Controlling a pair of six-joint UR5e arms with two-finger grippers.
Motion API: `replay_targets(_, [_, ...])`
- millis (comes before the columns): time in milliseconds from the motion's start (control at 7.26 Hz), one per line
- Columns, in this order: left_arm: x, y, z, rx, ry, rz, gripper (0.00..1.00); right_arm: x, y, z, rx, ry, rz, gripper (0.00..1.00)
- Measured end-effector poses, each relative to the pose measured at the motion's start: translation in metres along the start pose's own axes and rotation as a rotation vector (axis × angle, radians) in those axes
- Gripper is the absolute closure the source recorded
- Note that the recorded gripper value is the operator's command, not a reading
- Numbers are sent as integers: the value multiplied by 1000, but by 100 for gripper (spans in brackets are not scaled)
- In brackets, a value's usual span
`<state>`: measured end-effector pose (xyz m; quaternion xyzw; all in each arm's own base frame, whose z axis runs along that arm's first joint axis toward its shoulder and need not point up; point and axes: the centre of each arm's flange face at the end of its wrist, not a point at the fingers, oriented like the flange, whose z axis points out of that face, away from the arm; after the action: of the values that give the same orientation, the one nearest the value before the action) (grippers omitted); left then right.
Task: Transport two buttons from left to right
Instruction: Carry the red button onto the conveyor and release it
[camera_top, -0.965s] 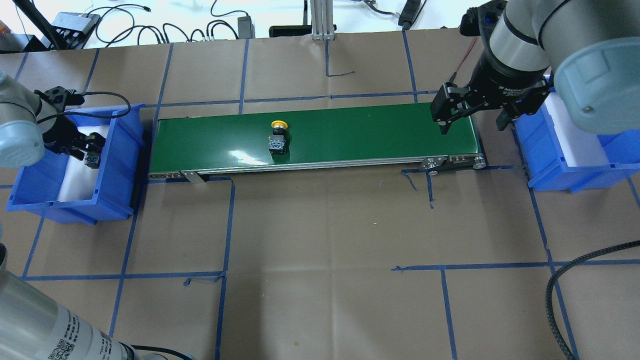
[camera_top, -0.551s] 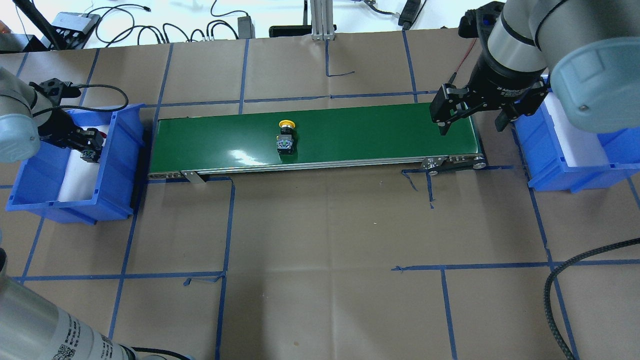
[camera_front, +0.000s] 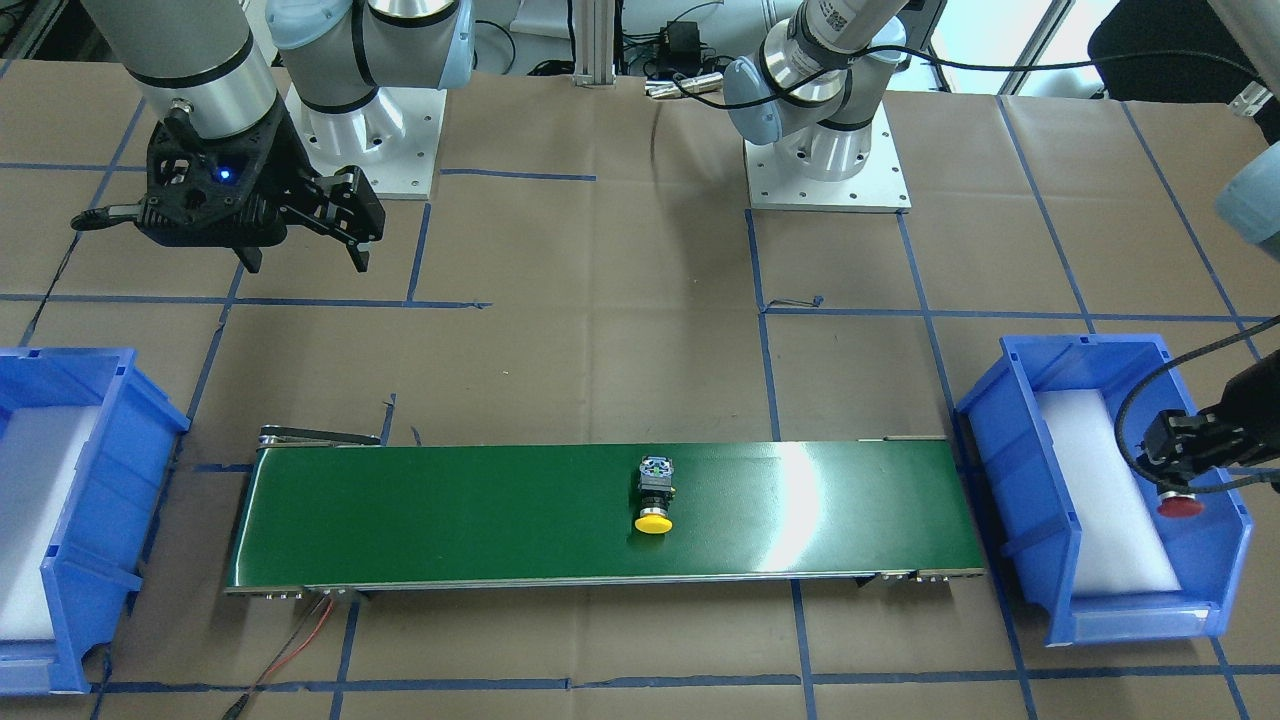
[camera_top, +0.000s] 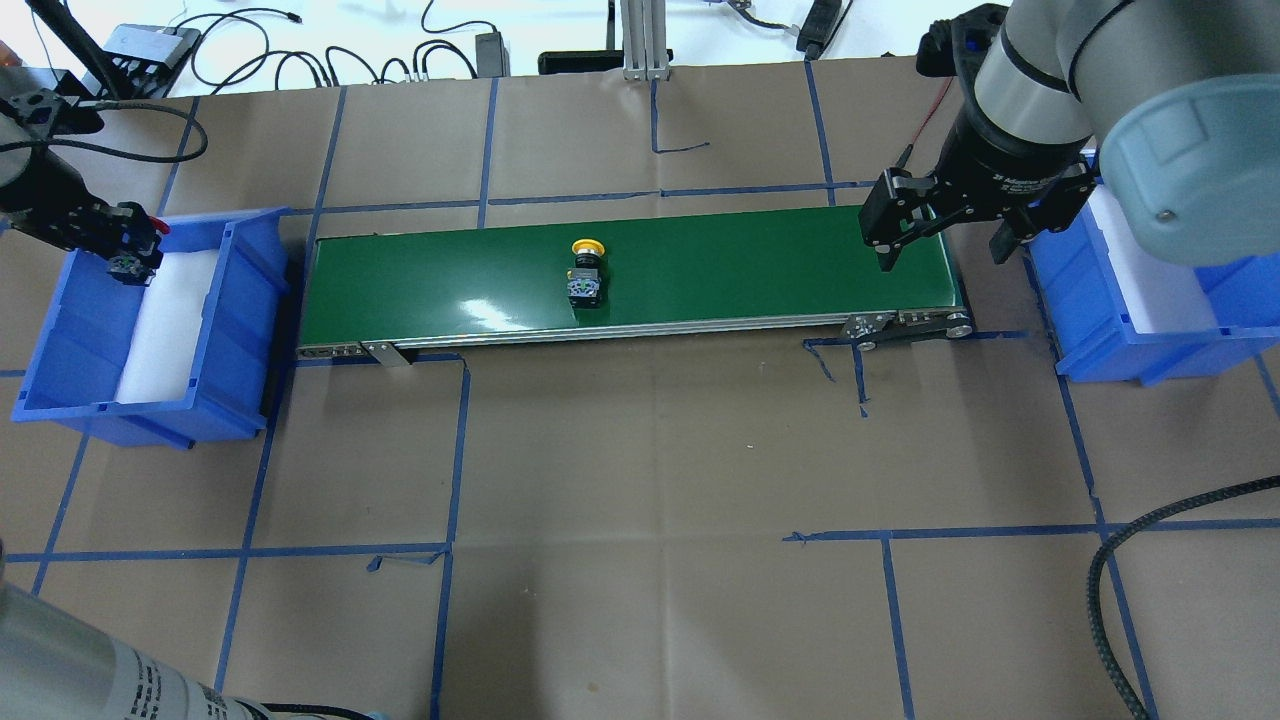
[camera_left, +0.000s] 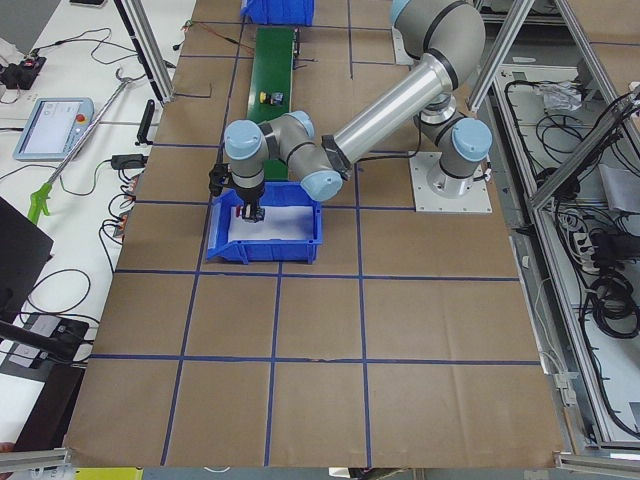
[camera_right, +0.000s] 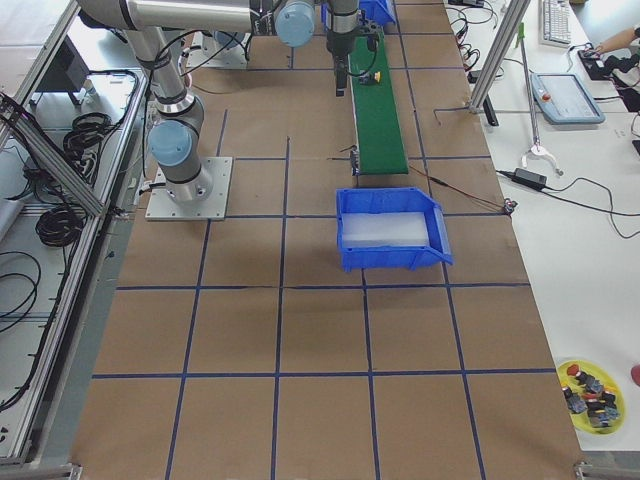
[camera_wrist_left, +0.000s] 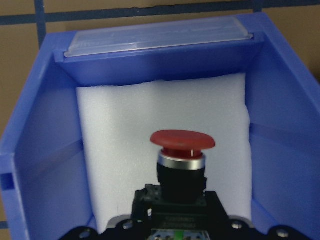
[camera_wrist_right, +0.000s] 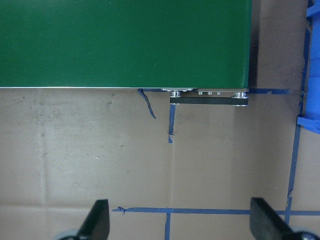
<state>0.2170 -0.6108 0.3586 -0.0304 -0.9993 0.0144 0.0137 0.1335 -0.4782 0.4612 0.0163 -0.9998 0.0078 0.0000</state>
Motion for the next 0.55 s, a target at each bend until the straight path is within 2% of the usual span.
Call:
replay_targets(276, [11, 12, -42, -15, 1, -6, 100, 0, 0, 0, -1, -1, -1, 0])
replay_targets(551, [34, 12, -53, -21, 1, -16, 100, 0, 0, 1, -1, -1, -1, 0])
